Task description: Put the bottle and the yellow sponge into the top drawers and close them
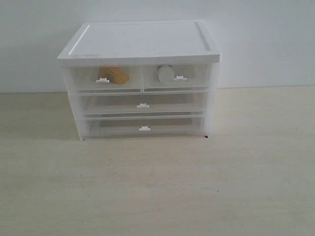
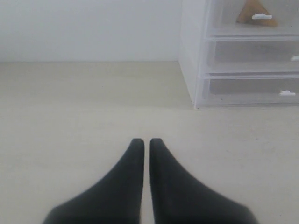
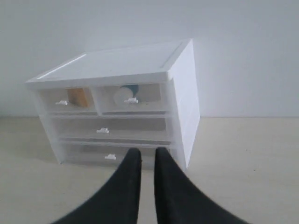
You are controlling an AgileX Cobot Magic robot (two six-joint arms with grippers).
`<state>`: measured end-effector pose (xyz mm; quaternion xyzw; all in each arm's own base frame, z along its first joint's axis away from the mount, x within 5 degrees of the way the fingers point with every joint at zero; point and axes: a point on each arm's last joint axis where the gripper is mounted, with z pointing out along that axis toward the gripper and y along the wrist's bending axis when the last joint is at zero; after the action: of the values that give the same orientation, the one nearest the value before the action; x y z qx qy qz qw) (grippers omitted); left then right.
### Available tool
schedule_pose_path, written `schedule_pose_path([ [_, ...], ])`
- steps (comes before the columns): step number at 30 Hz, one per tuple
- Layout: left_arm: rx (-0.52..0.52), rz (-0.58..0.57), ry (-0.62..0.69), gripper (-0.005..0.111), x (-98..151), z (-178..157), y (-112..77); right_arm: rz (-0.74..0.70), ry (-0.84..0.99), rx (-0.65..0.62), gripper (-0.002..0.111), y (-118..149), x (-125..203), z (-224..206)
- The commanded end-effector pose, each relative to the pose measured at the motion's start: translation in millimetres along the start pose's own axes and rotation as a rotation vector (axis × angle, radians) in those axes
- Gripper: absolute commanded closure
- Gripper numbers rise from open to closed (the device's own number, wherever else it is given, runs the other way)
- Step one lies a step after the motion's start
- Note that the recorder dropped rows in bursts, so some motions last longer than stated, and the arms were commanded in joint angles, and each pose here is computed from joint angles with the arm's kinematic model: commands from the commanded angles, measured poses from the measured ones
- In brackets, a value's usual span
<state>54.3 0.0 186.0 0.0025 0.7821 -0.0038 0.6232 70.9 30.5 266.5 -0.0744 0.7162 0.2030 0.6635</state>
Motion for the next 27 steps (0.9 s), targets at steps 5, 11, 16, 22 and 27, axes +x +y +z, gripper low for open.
schedule_pose_path([
  [5, 0.0, -0.017, 0.001, 0.103, 1, 0, -0.1, 0.0, -0.065, 0.087, 0.1, -11, 27, -16],
  [11, 0.0, -0.017, 0.001, 0.103, 1, 0, -0.1, 0.003, -0.049, 0.125, 0.1, -19, 61, -18],
  [16, 0.0, -0.017, 0.001, 0.103, 1, 0, -0.1, -0.013, -0.014, 0.129, 0.1, -19, 64, -19],
  [22, 0.0, -0.017, 0.001, 0.103, 1, 0, -0.1, -0.109, 0.051, 0.156, 0.1, -21, 69, -19],
  [27, 0.0, -0.017, 0.001, 0.103, 1, 0, -0.1, -0.199, 0.202, 0.176, 0.1, -22, 82, -21],
])
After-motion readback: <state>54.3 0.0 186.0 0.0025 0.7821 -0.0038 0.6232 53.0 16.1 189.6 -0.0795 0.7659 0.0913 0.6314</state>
